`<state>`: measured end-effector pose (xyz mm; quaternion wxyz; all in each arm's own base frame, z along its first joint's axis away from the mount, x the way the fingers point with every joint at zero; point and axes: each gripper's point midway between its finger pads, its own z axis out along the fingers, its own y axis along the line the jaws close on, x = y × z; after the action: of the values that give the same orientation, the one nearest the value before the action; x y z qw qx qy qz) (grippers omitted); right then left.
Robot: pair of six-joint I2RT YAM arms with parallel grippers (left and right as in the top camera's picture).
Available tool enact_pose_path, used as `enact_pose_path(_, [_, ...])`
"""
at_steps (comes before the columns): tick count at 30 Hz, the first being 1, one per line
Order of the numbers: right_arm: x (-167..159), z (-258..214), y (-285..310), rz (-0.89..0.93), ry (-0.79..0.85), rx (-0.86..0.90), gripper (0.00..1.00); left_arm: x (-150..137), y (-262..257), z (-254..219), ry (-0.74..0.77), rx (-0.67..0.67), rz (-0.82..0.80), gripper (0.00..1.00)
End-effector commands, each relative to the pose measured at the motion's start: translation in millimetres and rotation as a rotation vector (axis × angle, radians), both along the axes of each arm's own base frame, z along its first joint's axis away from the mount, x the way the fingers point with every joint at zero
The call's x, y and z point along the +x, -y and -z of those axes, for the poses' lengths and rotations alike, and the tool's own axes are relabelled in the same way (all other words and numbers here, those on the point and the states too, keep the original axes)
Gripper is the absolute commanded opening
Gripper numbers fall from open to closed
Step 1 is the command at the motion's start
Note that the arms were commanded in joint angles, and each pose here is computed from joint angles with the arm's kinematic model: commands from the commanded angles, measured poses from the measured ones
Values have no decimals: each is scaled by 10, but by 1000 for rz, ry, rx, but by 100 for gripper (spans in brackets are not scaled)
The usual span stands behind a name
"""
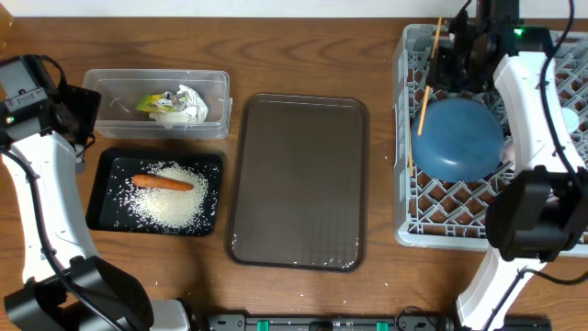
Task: Sort waste into correct bins and load items into the dishwasher rack
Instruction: 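Carry the chopstick into the rack and release it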
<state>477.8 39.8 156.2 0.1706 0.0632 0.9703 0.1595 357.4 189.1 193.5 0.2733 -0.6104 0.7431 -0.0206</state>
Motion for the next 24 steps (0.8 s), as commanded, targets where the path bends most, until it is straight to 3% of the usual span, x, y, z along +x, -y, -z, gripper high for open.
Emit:
enact_pose_path(1, [-27,68,-62,-23,-22,18,3,1,-35,-51,6,16,-1,98])
enact_pose_path(7, [-90,90,-120,-35,-48,18,24,1,-35,-51,6,16,-1,99])
enact_pose_path(15, [-202,81,-128,-32,-90,21,28,1,-35,-51,6,16,-1,99])
enact_pose_path(24, [-578,-665,-197,-42,-5,61,49,1,-35,-51,6,16,-1,99])
